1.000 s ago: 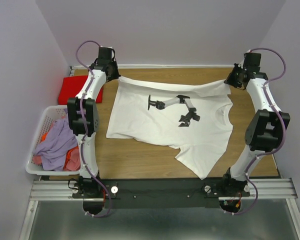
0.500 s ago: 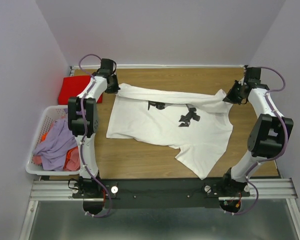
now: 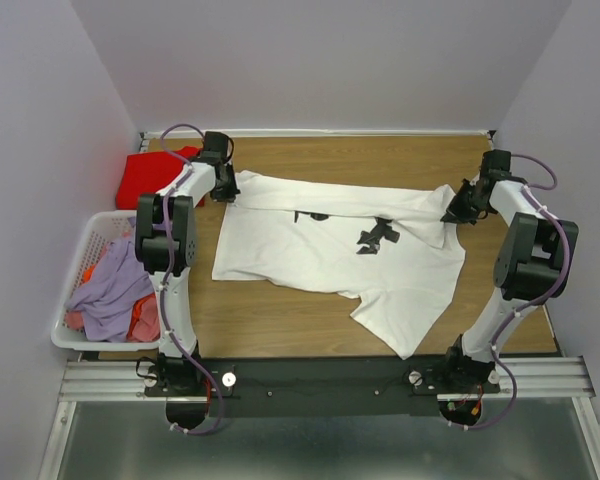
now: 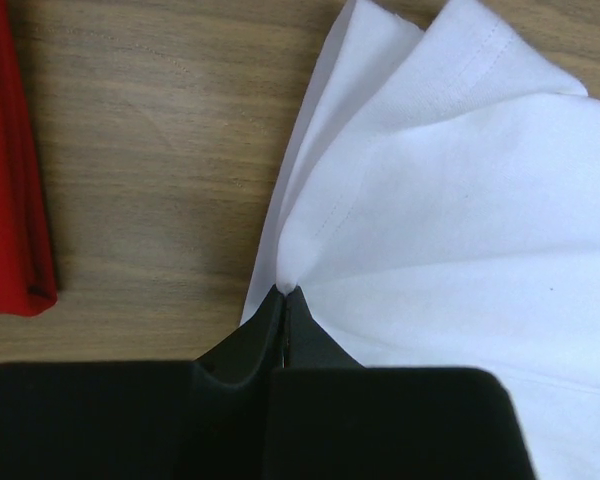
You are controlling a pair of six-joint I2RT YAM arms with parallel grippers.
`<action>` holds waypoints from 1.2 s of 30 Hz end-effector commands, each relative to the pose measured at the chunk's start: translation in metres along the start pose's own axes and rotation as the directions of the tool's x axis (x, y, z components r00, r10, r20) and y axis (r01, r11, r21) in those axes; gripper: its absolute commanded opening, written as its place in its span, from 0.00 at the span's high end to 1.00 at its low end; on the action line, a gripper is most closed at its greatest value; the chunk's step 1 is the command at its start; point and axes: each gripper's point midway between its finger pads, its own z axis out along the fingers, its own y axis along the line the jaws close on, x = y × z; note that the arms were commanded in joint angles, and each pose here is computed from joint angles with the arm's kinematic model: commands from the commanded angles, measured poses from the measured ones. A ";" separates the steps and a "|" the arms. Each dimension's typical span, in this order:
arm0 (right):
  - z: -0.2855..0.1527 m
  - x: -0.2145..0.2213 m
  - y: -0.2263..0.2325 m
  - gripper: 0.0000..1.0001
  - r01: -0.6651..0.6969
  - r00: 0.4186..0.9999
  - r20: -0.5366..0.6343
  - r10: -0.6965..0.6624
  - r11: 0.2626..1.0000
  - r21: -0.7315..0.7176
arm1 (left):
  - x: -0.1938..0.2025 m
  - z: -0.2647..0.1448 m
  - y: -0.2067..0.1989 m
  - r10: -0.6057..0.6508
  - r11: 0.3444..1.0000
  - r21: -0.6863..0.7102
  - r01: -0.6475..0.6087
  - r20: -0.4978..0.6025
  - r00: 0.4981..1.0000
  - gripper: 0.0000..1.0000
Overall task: Fold and stack the t-shirts
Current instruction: Fold the tshirt
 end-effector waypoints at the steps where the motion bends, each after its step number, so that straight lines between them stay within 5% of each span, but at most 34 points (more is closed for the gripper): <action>1: -0.008 -0.005 0.001 1.00 -0.006 1.000 0.017 0.006 1.000 -0.002 | -0.026 -0.029 0.001 -0.023 1.000 -0.007 0.024 0.103 0.994 1.00; 12: -0.040 -0.023 0.011 1.00 0.005 0.994 0.111 -0.003 1.000 -0.016 | -0.050 -0.065 -0.007 -0.039 0.999 0.018 0.036 0.183 0.982 1.00; 23: -0.004 0.023 -0.017 0.94 -0.050 0.998 -0.029 0.051 0.997 0.052 | 0.013 -0.019 0.009 -0.068 0.997 -0.019 0.069 0.056 0.996 0.98; 25: 0.000 0.024 -0.016 0.87 -0.052 0.998 -0.042 0.054 0.998 0.047 | 0.015 -0.020 0.009 -0.072 0.997 -0.009 0.073 0.058 0.996 0.93; 28: -0.007 0.010 -0.006 0.64 -0.045 0.999 -0.005 0.046 0.999 0.018 | 0.010 -0.025 0.003 -0.082 0.996 0.021 0.081 0.083 0.993 0.62; 31: -0.019 -0.017 0.004 0.45 -0.036 0.997 0.075 0.035 0.999 0.002 | -0.001 -0.038 -0.003 -0.096 0.995 0.051 0.091 0.120 0.988 0.43; 36: -0.024 -0.060 0.015 0.38 -0.044 0.982 0.182 0.048 0.999 -0.029 | -0.010 -0.059 -0.015 -0.114 0.989 0.115 0.096 0.158 0.981 0.37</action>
